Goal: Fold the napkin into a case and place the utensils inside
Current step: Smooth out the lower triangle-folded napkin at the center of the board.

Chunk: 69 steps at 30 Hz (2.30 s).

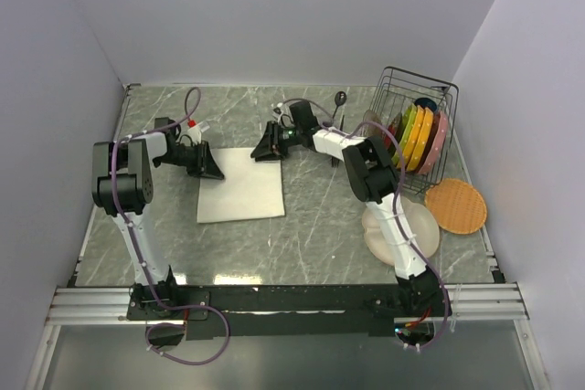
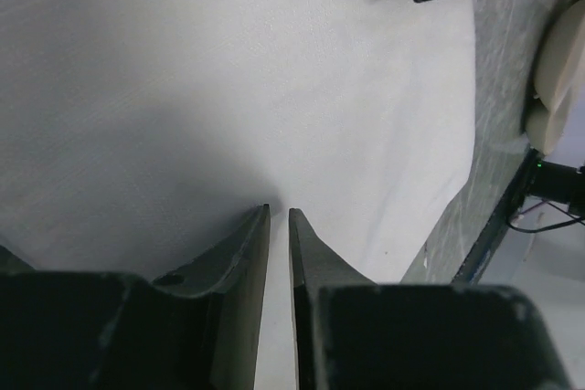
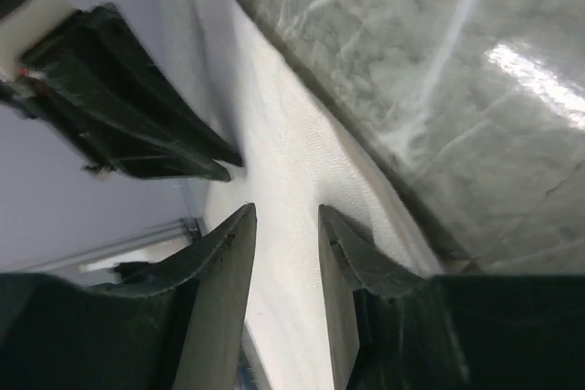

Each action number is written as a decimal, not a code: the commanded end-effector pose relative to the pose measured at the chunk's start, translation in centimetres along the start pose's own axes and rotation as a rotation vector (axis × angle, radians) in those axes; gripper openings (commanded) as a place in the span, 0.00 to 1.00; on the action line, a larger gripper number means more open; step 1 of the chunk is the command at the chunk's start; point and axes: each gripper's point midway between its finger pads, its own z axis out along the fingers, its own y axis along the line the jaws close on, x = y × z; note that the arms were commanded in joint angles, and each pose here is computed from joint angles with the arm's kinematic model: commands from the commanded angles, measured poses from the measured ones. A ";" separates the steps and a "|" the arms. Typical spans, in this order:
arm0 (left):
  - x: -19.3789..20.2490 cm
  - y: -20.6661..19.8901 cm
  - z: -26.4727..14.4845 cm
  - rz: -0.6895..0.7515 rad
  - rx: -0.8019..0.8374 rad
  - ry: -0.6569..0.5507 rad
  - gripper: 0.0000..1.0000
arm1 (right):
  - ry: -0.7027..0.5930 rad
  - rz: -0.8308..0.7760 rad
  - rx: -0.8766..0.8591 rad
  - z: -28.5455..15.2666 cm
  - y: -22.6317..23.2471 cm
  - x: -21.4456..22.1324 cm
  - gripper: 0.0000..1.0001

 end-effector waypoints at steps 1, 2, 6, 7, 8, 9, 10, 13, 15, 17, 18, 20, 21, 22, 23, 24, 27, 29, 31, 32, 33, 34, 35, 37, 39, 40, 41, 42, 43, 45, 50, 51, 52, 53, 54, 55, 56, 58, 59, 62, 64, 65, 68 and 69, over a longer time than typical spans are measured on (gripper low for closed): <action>-0.7 0.3 -0.2 0.012 -0.009 0.007 0.19 | 0.006 0.034 0.000 0.0 -2.2 0.2 0.41; -0.6 0.5 -0.2 0.017 -0.014 0.013 0.19 | 0.017 0.056 0.004 -0.1 -2.2 0.6 0.41; 1.6 -0.1 -0.5 -0.017 0.004 0.083 0.15 | 0.078 0.138 0.028 -0.9 -3.3 3.8 0.41; 2.0 -0.2 -0.6 -0.003 0.008 0.092 0.15 | 0.097 0.152 0.029 -1.2 -3.2 4.6 0.42; 2.7 -0.5 -0.9 -0.009 0.007 0.102 0.14 | 0.102 0.140 0.031 -1.7 -2.8 4.8 0.42; 3.2 -0.8 -1.0 -0.009 0.010 0.110 0.13 | 0.129 0.172 0.051 -2.1 -3.3 6.1 0.44; 3.9 -1.0 -1.2 -0.004 0.012 0.123 0.13 | 0.139 0.175 0.056 -2.3 -3.3 6.6 0.46; 5.6 -2.0 -1.7 -0.006 0.030 0.145 0.12 | 0.137 0.141 0.037 -3.0 -1.9 6.9 0.53; 5.7 -2.7 -2.2 0.010 0.033 0.128 0.12 | 0.117 0.099 -0.015 -3.5 1.2 5.6 0.70; 4.5 -3.5 -2.9 0.055 0.033 0.087 0.15 | 0.090 0.068 -0.057 -4.6 4.7 4.3 0.83; 4.0 -3.9 -3.2 0.071 0.038 0.073 0.16 | 0.071 0.035 -0.093 -5.1 6.3 3.6 0.95; 2.4 -5.4 -4.0 0.124 0.062 0.022 0.23 | 0.036 -0.014 -0.128 -6.5 9.5 2.7 1.00; 2.0 -5.8 -4.3 0.140 0.067 0.004 0.27 | 0.047 0.004 -0.131 -6.8 9.7 3.3 1.00; 1.6 -6.3 -4.5 0.149 0.081 -0.012 0.30 | 0.026 -0.023 -0.150 -7.4 11.0 3.0 1.00; 1.3 -6.7 -4.6 0.163 0.085 -0.024 0.31 | 0.026 0.009 -0.154 -7.4 11.1 3.3 1.00; 1.1 -6.7 -4.6 0.172 0.089 -0.034 0.32 | 0.018 0.007 -0.173 -7.3 11.0 3.6 1.00; 0.9 -6.3 -4.1 0.153 0.095 -0.024 0.36 | 0.036 0.050 -0.192 -6.3 10.6 4.2 1.00; 1.0 -5.6 -3.7 0.134 0.090 -0.013 0.37 | 0.040 0.079 -0.224 -5.2 10.7 4.2 1.00; 0.5 -4.9 -3.4 0.115 0.065 -0.032 0.37 | 0.041 0.126 -0.230 -4.2 10.4 3.9 1.00; 0.6 -4.3 -3.0 0.098 0.052 -0.026 0.37 | 0.035 0.109 -0.255 -3.5 10.8 3.9 1.00; 0.5 -4.0 -2.9 0.087 0.051 -0.025 0.36 | 0.039 0.122 -0.261 -3.2 10.7 3.9 1.00; 0.7 -3.5 -2.5 0.058 0.048 -0.012 0.36 | 0.046 0.152 -0.258 -2.6 9.8 4.0 1.00; 0.6 -3.4 -2.3 0.053 0.049 -0.008 0.36 | 0.045 0.149 -0.259 -2.3 9.4 4.0 1.00; 0.7 -2.8 -2.0 0.028 0.043 -0.001 0.36 | 0.056 0.160 -0.243 -1.8 7.9 4.3 1.00; 0.9 -2.1 -1.9 0.009 0.025 0.001 0.35 | 0.063 0.174 -0.223 -1.8 6.6 4.5 1.00; 1.2 -1.5 -1.7 -0.025 0.019 0.009 0.35 | 0.066 0.158 -0.211 -1.8 5.7 4.8 1.00; 1.4 -1.1 -1.6 -0.044 0.015 0.015 0.34 | 0.075 0.177 -0.186 -1.9 4.7 5.1 1.00; 1.6 -0.7 -1.6 -0.057 0.007 0.024 0.32 | 0.072 0.183 -0.172 -2.1 3.9 5.0 1.00; 1.9 -0.1 -1.5 -0.077 0.002 0.032 0.32 | 0.077 0.179 -0.164 -2.1 3.2 5.2 1.00; 2.5 0.8 -1.5 -0.087 -0.033 0.049 0.29 | 0.091 0.193 -0.145 -2.4 1.9 5.6 1.00; 4.1 2.0 -1.5 -0.134 -0.058 0.103 0.24 | 0.101 0.180 -0.150 -3.0 2.4 4.9 1.00; 4.2 2.0 -1.5 -0.130 -0.060 0.103 0.22 | 0.098 0.157 -0.162 -3.3 3.3 4.6 1.00; 4.1 1.7 -1.6 -0.124 -0.050 0.098 0.22 | 0.103 0.138 -0.178 -3.7 4.3 4.4 1.00; 4.1 1.5 -1.7 -0.115 -0.036 0.095 0.22 | 0.100 0.103 -0.201 -4.0 5.7 4.0 1.00; 4.0 1.1 -1.7 -0.102 -0.019 0.091 0.24 | 0.084 0.059 -0.222 -4.9 7.5 3.3 1.00; 3.7 0.2 -1.9 -0.086 0.013 0.076 0.24 | 0.081 0.030 -0.232 -5.3 8.9 2.8 1.00; 3.5 -0.3 -2.0 -0.069 0.032 0.067 0.25 | 0.076 0.011 -0.232 -5.8 9.7 2.4 0.96; 2.8 -1.4 -2.4 -0.010 0.048 0.040 0.30 | 0.052 -0.048 -0.182 -7.4 10.5 1.4 0.90; 2.5 -1.9 -2.5 0.014 0.055 0.030 0.31 | 0.043 -0.067 -0.163 -7.9 10.3 1.1 0.85; 1.7 -2.9 -3.0 0.078 0.061 0.003 0.34 | 0.002 -0.108 -0.016 -10.1 8.0 0.2 0.75; 1.3 -3.3 -3.4 0.110 0.062 -0.008 0.36 | 0.020 -0.122 0.086 -11.1 5.8 0.6 0.67; 1.1 -3.4 -3.5 0.121 0.062 -0.012 0.37 | -0.002 -0.134 0.161 -11.6 4.2 0.0 0.66; 0.7 -3.6 -3.9 0.152 0.051 -0.019 0.40 | 0.019 -0.168 0.249 -11.8 1.7 0.3 0.65; 0.4 -3.7 -4.0 0.172 0.046 -0.021 0.42 | 0.021 -0.183 0.274 -11.7 0.8 0.3 0.65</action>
